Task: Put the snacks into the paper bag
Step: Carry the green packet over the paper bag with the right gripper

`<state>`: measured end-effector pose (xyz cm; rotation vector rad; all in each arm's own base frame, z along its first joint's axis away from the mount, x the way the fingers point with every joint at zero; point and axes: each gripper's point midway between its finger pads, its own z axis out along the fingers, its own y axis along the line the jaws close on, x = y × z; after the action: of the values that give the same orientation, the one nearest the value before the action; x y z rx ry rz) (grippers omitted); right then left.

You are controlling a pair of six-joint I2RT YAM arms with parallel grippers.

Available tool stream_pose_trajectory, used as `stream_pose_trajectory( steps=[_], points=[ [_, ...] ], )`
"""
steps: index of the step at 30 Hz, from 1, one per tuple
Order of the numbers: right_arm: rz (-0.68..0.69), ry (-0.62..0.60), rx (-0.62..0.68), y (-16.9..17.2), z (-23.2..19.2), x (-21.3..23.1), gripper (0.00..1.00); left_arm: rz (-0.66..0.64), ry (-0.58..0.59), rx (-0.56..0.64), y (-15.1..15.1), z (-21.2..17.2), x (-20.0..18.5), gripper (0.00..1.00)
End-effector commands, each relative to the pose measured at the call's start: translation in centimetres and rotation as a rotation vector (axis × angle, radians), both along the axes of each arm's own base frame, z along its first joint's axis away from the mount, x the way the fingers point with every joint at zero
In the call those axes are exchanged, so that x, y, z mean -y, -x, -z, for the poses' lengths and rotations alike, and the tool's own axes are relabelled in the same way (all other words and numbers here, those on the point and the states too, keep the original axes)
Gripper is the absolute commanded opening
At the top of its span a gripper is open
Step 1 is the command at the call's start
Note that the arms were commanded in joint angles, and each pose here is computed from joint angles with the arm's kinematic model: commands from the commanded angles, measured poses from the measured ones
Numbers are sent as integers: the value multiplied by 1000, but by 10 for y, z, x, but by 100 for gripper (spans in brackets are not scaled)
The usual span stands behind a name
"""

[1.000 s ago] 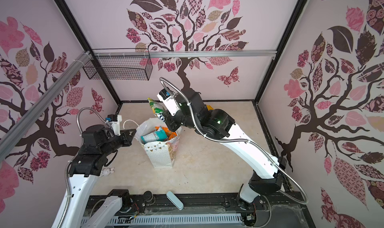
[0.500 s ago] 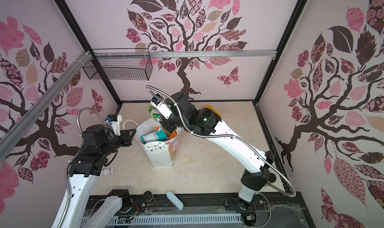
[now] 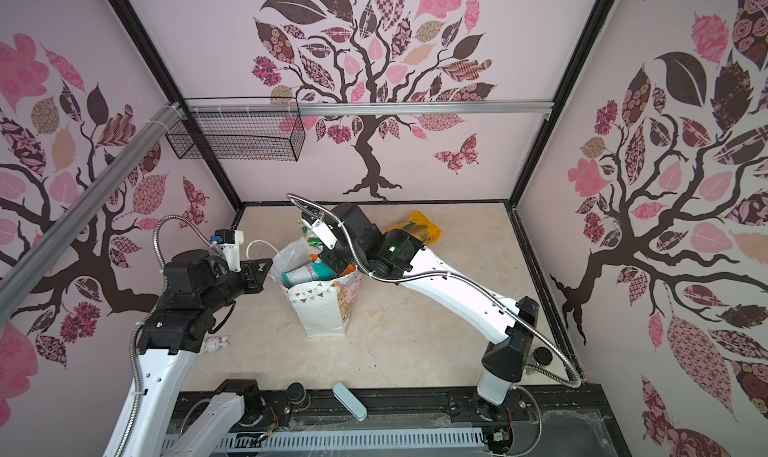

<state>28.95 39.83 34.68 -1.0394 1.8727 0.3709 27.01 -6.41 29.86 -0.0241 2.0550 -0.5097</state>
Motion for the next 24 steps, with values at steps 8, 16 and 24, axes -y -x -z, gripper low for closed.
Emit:
stream_pose_trajectory(
  steps=[8,16,24],
  points=[
    [-27,-136,72,18,-50,4,0,-2,-16,33,-3,-1,-2,2],
    [-165,-211,2,54,-88,4,0,-1,-15,35,-2,-2,-2,2],
    [-167,-161,-9,50,-72,-1,0,-1,-15,37,-2,-2,-2,2]
  ],
)
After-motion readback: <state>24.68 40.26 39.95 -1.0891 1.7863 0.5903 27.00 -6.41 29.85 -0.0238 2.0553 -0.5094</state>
